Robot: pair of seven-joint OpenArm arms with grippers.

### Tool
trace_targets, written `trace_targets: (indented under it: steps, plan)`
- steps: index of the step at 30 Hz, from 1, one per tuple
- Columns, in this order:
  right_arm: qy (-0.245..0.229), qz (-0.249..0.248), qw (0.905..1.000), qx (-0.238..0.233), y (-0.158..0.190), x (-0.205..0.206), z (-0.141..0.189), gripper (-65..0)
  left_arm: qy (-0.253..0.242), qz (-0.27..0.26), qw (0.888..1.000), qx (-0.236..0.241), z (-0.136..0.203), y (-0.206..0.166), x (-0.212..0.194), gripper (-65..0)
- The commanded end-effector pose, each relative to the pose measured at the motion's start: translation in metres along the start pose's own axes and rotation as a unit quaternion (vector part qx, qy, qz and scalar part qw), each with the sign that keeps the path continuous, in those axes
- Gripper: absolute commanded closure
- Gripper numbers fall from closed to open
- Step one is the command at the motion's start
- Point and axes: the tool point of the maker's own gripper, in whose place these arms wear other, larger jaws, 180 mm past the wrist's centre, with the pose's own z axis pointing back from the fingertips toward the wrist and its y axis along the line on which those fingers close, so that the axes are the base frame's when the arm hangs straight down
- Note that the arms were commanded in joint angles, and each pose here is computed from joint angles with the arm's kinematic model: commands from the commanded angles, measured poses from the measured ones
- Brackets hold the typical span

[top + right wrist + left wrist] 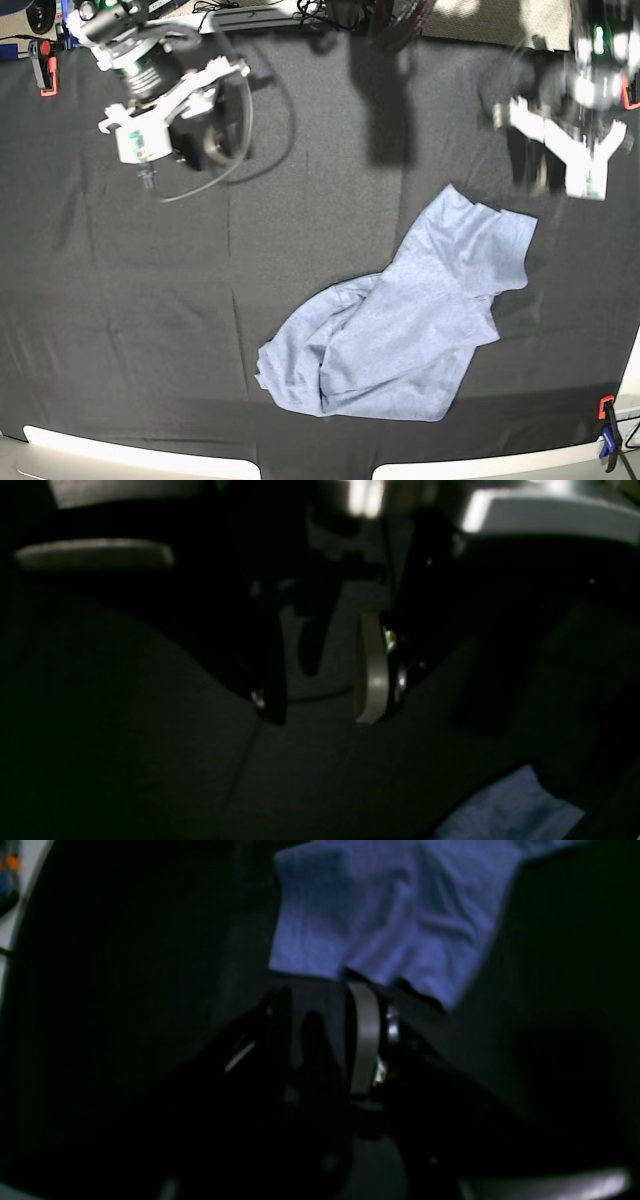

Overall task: Layout the t-shirt on the table in an organized manner, then fold the t-shirt properly
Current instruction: 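Move the left gripper down to the crumpled blue t-shirt and grasp it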

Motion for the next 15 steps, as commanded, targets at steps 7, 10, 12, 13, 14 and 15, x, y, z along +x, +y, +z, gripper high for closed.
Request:
trace_targets:
  steps: [7, 10, 12, 13, 14, 15]
  plan:
    - [-0.012, 0.002, 0.9999, 0.003, 0.002, 0.008, 0.002, -21.6, -0.009, 0.051, 0.999, -0.014, -0.062, 0.020, 0.007, -18.2]
    - [-0.012, 0.002, 0.9999, 0.003, 0.002, 0.008, 0.002, -21.6, 0.003, 0.060, 0.998, -0.016, -0.080, 0.026, 0.003, -18.5]
    - [-0.010, 0.002, 0.9999, 0.003, 0.002, 0.007, 0.002, -21.6, 0.007, 0.066, 0.998, -0.013, -0.089, 0.030, 0.002, -19.7]
    - [-0.008, 0.002, 1.0000, 0.003, 0.002, 0.007, 0.002, -21.6, 0.009, 0.069, 0.998, -0.010, -0.093, 0.033, 0.002, -19.7]
    - [-0.007, 0.001, 1.0000, 0.003, 0.002, 0.006, 0.002, -21.6, 0.013, 0.074, 0.997, -0.008, -0.097, 0.035, 0.000, -19.7]
    - [-0.005, 0.000, 1.0000, 0.003, 0.002, 0.005, 0.001, -21.6, 0.019, 0.078, 0.997, -0.006, -0.101, 0.037, -0.003, -19.7]
